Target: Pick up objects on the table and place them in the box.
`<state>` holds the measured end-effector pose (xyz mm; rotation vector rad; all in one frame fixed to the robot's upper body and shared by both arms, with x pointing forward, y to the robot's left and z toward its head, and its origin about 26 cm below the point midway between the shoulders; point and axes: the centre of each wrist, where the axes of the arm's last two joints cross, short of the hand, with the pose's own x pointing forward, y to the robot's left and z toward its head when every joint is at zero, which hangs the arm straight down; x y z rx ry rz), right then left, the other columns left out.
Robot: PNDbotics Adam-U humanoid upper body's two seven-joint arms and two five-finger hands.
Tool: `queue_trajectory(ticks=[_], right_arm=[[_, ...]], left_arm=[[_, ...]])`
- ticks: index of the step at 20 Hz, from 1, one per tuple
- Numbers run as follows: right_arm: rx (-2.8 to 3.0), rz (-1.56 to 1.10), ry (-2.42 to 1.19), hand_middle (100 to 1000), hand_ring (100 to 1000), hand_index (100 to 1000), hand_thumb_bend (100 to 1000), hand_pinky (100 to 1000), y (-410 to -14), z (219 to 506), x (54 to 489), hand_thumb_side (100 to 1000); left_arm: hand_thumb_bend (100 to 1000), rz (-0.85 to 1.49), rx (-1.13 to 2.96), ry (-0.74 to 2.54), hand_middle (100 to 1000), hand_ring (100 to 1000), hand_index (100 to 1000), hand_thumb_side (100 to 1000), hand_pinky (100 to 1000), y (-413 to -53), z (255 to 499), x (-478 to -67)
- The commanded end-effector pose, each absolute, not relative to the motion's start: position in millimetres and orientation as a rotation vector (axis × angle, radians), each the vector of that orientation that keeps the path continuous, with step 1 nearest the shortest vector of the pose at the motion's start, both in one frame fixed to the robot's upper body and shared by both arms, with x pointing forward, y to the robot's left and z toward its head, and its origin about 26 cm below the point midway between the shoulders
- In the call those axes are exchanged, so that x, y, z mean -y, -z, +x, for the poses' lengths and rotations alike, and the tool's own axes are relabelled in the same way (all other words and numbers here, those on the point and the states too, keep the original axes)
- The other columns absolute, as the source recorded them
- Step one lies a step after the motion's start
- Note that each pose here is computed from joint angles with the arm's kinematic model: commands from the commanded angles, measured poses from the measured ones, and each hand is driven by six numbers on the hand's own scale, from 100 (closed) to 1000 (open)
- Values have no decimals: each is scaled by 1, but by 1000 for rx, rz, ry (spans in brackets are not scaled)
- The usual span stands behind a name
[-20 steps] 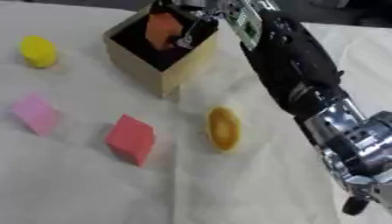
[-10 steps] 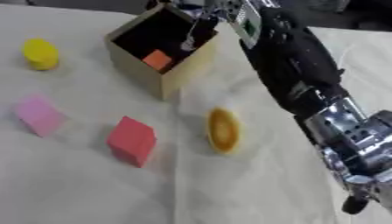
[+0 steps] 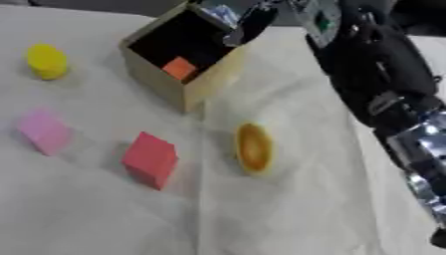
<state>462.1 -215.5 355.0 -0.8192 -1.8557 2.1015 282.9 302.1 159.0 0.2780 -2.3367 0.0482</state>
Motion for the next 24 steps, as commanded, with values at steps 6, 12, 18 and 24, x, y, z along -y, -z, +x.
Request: queue_trajectory(ticks=[6, 12, 18, 24], right_arm=[[1877, -775, -2199, 771, 891, 877, 306, 901, -373, 381, 248, 258], [1792, -655, -2267, 778, 895, 882, 283, 900, -351, 351, 243, 305], [1675, -578, -2287, 784, 899, 887, 252, 900, -332, 350, 239, 346], [1593, -515, -2295, 790, 902, 888, 244, 900, -315, 362, 234, 372]], left_arm=[[234, 307, 2370, -32, 728, 633, 829, 827, 846, -169, 280, -306], [232, 294, 2369, -31, 728, 633, 829, 828, 846, -169, 281, -304], [230, 286, 2369, -34, 728, 632, 828, 832, 846, -168, 281, -303], [229, 273, 2367, -33, 729, 632, 828, 833, 846, -168, 281, -302]])
